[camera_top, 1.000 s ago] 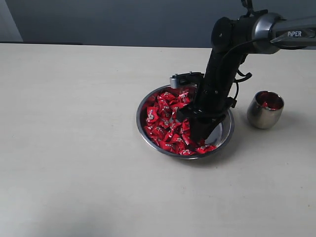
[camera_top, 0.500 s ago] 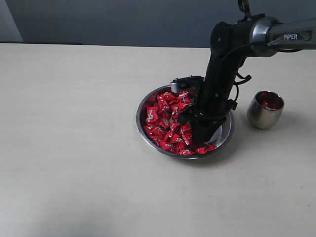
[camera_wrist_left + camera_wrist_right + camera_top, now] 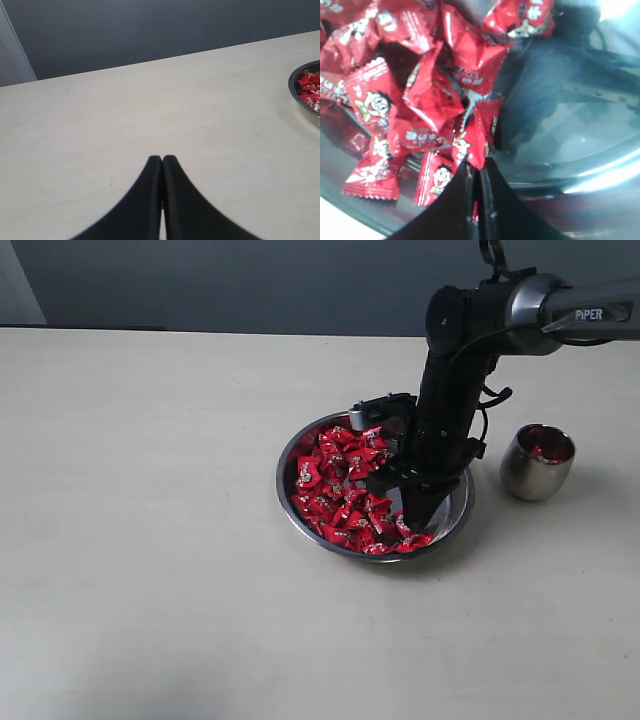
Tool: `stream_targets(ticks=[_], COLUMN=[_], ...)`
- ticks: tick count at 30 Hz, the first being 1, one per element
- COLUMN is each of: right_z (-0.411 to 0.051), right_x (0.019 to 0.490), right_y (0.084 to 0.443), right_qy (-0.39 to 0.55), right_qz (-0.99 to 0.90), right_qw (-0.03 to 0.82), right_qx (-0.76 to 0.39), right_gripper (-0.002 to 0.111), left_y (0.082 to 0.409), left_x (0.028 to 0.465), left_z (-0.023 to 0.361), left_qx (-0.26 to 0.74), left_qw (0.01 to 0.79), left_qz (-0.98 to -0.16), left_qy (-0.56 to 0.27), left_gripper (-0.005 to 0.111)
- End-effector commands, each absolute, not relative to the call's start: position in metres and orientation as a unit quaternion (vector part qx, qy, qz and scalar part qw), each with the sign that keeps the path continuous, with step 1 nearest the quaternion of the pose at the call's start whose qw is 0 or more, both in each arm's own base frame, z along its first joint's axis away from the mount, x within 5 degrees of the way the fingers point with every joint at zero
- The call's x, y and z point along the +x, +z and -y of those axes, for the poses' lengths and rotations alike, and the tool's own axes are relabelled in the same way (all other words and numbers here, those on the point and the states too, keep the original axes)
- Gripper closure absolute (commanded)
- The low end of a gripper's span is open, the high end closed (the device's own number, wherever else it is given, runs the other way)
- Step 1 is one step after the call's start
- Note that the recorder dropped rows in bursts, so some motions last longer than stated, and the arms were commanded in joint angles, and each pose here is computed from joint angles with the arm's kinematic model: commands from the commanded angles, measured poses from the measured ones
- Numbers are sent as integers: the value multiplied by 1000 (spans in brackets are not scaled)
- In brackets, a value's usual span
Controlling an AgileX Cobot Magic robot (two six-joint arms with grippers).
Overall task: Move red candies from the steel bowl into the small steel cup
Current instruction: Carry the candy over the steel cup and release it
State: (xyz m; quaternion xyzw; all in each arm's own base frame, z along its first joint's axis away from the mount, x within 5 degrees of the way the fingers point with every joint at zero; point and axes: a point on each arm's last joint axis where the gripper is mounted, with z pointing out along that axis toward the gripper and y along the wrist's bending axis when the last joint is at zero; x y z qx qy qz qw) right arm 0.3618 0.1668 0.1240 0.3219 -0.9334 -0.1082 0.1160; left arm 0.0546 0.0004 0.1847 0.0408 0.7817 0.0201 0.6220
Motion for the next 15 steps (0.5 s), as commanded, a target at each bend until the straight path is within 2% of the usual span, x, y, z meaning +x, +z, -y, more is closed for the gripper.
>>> stream_targets(ticks=[1, 7, 10, 15], right_z=[-162, -148, -115, -54], right_x=[362, 370, 380, 390], right_y=[132, 175, 208, 223], right_qy=[-91, -83, -64, -42], right_qz=[932, 941, 958, 979], right_qw=[105, 21, -46, -73], right_qx=[334, 326, 276, 187], right_gripper=[109, 109, 109, 109], left_y=[186, 186, 186, 186], left_x=[54, 54, 54, 54], left_z=[0, 0, 0, 0], left_qx=[43, 43, 43, 43], left_qw=[626, 626, 626, 626], left_qz=[-779, -779, -779, -779], left_qy=[15, 15, 15, 15], left_gripper=[106, 106, 106, 106])
